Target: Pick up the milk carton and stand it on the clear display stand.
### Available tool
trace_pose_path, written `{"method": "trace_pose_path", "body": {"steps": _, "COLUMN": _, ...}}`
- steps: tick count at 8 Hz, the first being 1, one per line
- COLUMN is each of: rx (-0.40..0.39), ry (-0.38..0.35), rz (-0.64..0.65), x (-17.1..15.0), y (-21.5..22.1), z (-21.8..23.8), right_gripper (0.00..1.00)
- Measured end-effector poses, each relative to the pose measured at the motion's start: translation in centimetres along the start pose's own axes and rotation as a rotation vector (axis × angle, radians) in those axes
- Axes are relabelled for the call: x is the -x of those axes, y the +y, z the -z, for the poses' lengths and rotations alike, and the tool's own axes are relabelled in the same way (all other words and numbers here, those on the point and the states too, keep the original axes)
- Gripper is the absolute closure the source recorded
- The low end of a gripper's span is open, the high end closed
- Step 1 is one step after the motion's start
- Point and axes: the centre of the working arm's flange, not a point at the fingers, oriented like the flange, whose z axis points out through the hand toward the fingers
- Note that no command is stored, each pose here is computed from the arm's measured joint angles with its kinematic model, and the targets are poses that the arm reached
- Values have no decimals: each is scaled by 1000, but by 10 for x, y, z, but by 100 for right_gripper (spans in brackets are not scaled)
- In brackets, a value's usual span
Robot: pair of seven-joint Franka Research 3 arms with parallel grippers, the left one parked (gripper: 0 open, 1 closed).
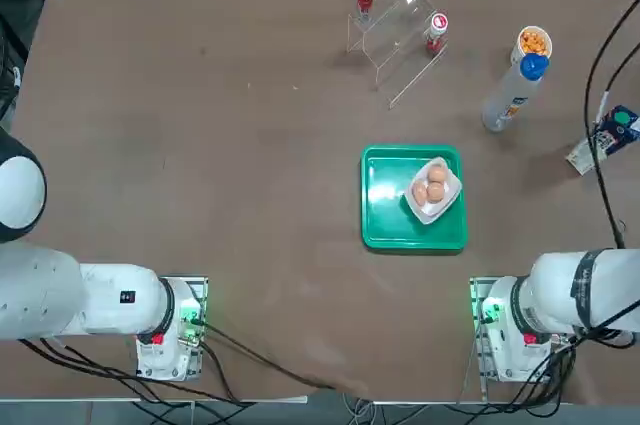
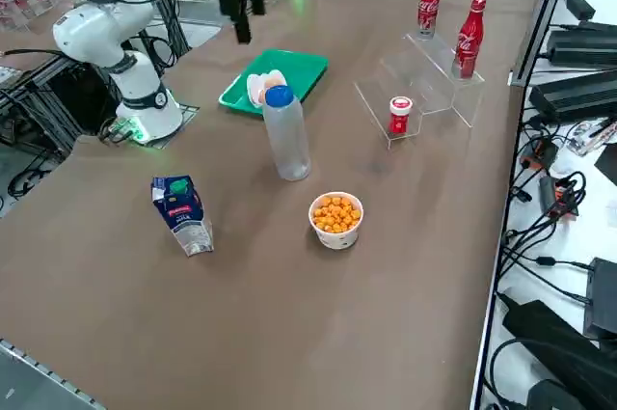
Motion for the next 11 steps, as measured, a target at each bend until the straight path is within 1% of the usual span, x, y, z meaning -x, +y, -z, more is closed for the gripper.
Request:
{"method": "trace_pose_path", "body": {"steps": 2, "rx": 13, "ry": -44, "rz": 159, "x": 10, "y": 26, "z": -35, "right_gripper": 0}}
{"method": "trace_pose_path", "body": {"steps": 4, "rx": 17, "ry": -63, "rz": 306, "x": 21, "y": 50, "z": -67, "right_gripper": 0}}
{"method": "trace_pose_path", "body": {"steps": 6, "rx": 30, "ry": -87, "rz": 396, "x": 37, "y": 75, "z": -100, "right_gripper": 0}}
{"method": "trace_pose_path", "body": {"steps": 8, "rx": 55, "ry": -141, "rz": 491, "x": 46, "y": 83, "z": -124, "right_gripper": 0}}
{"method": "trace_pose_path", "body": {"steps": 9, "rx": 57, "ry": -151, "rz": 517, "x": 49, "y": 86, "z": -132, "right_gripper": 0}}
{"method": "trace_pose_path", "body": {"steps": 11, "rx": 55, "ry": -145, "rz": 562, "x": 61, "y": 98, "z": -154, "right_gripper": 0}}
